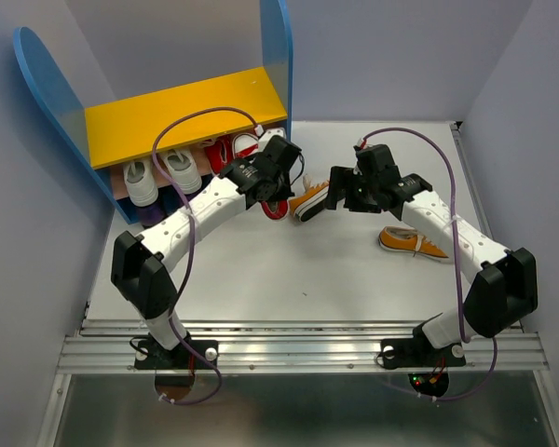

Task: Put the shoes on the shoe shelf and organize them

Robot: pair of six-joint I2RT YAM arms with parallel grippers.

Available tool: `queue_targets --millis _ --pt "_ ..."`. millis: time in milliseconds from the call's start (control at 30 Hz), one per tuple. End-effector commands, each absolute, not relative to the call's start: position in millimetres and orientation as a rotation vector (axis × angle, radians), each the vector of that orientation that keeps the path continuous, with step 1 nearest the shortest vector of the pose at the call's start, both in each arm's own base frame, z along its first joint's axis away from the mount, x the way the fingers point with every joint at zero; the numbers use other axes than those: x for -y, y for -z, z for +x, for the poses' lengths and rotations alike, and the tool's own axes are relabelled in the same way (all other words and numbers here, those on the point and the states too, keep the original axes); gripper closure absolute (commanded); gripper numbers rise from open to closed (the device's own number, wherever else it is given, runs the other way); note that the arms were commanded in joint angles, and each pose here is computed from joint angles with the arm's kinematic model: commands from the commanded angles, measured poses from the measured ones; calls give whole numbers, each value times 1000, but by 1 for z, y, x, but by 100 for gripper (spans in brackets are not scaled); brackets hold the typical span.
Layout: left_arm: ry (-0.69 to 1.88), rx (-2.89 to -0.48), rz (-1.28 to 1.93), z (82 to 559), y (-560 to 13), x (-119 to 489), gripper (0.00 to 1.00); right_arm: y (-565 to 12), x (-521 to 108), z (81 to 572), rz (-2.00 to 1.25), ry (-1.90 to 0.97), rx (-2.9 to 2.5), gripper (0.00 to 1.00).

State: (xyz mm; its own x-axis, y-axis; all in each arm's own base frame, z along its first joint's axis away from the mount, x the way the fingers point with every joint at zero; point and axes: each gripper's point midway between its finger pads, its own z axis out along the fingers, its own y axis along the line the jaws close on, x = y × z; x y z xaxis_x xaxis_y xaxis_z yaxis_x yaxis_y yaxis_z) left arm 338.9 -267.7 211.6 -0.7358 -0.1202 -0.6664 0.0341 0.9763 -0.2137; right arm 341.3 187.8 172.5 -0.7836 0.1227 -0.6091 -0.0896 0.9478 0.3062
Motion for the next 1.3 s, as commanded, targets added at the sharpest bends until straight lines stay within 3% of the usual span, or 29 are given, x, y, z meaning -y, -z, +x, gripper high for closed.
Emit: queue_targets --millis 0,1267 --pt "326 -2190 -98 378 -268 270 100 -184 -186 344 41 -436 -2400 0" --pt "203 -2115 -23 490 -271 255 100 -197 -182 334 67 -451 -2388 0"
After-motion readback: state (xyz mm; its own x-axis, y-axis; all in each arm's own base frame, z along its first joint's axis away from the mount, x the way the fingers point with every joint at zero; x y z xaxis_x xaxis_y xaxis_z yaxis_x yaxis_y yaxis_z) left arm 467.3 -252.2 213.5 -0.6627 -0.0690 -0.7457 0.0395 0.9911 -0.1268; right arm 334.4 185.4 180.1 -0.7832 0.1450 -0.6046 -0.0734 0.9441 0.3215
